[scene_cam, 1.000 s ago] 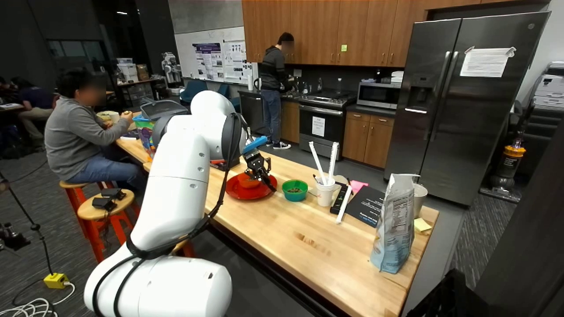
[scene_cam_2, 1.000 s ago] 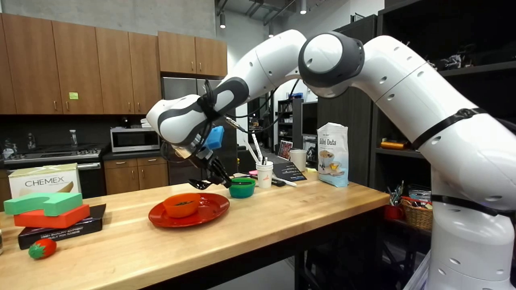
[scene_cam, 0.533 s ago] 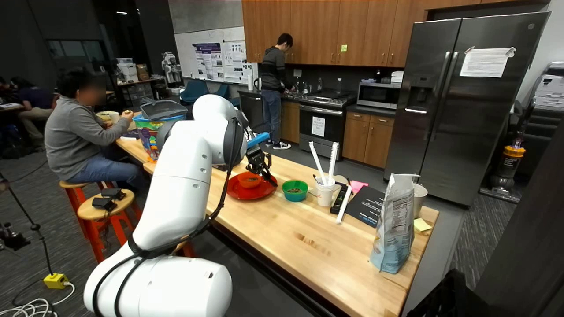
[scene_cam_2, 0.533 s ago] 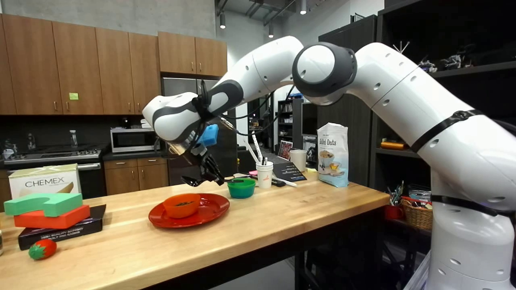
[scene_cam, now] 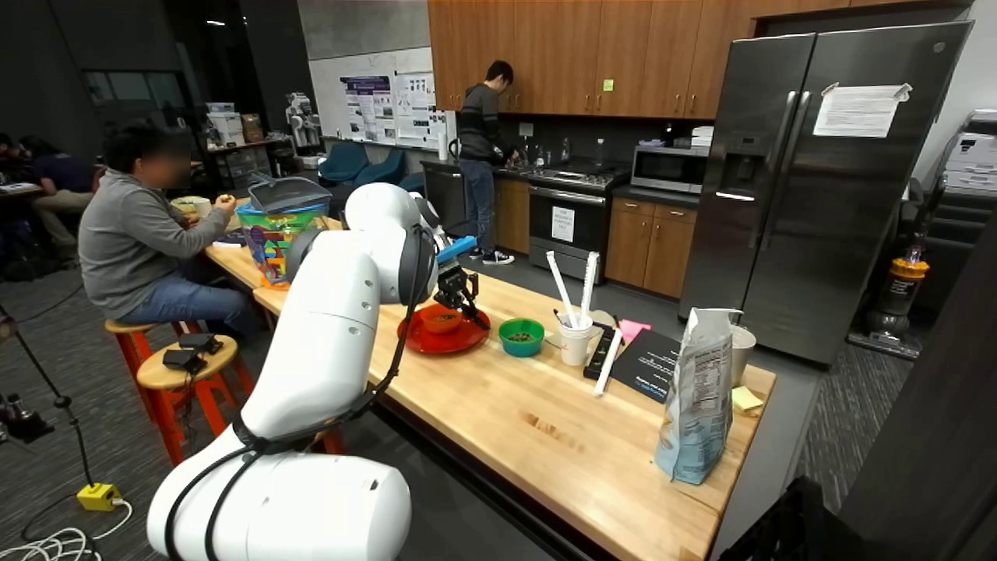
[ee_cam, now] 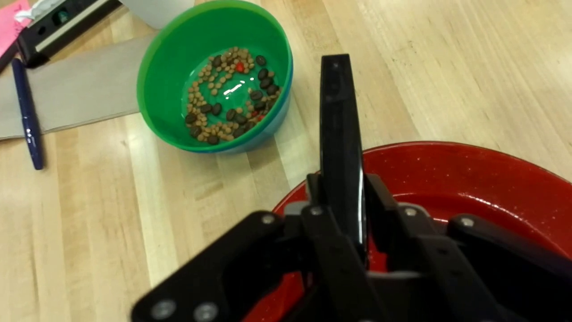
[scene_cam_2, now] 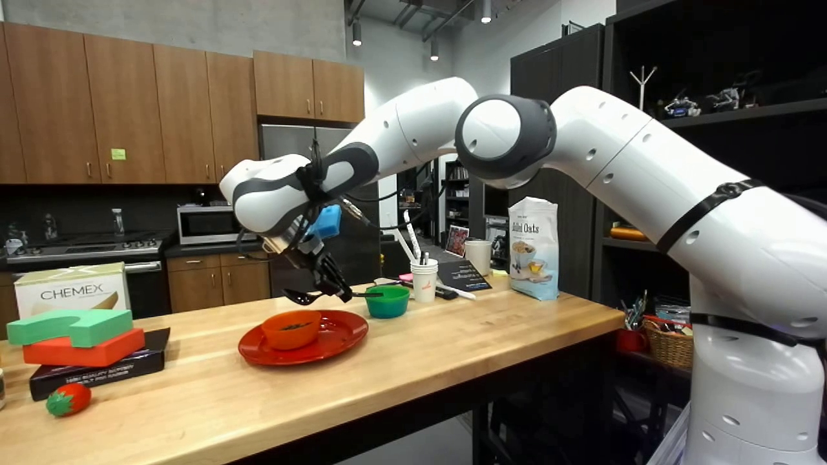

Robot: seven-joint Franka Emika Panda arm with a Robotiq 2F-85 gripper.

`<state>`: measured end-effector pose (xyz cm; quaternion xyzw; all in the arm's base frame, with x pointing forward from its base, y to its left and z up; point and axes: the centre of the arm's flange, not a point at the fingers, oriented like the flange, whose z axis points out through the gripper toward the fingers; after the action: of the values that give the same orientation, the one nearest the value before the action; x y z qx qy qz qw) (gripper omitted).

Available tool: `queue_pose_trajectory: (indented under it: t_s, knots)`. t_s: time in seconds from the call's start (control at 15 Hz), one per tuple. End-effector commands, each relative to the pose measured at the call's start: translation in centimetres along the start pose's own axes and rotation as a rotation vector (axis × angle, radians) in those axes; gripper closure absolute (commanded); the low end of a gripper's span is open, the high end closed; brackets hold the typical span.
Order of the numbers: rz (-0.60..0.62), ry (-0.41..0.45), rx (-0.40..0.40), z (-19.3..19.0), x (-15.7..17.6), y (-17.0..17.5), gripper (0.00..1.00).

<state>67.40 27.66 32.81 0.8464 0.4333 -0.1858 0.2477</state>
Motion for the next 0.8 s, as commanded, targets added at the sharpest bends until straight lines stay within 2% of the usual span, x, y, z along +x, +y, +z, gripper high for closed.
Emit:
queue_pose_trajectory:
  t_s: [0.0,0.33,0.47,0.73]
  knots:
    - [-0.027,-0.017,0.041,-0.6,1.9,1.0,0.94]
    - [-0.065,-0.045,0.072,0.0,3.1,0.5,0.93]
    - [-0.092,-0.072,0.057,0.0,3.3,0.5,0.93]
    - [-0.195,-0.238,-0.033,-0.9,2.6,0.7,0.94]
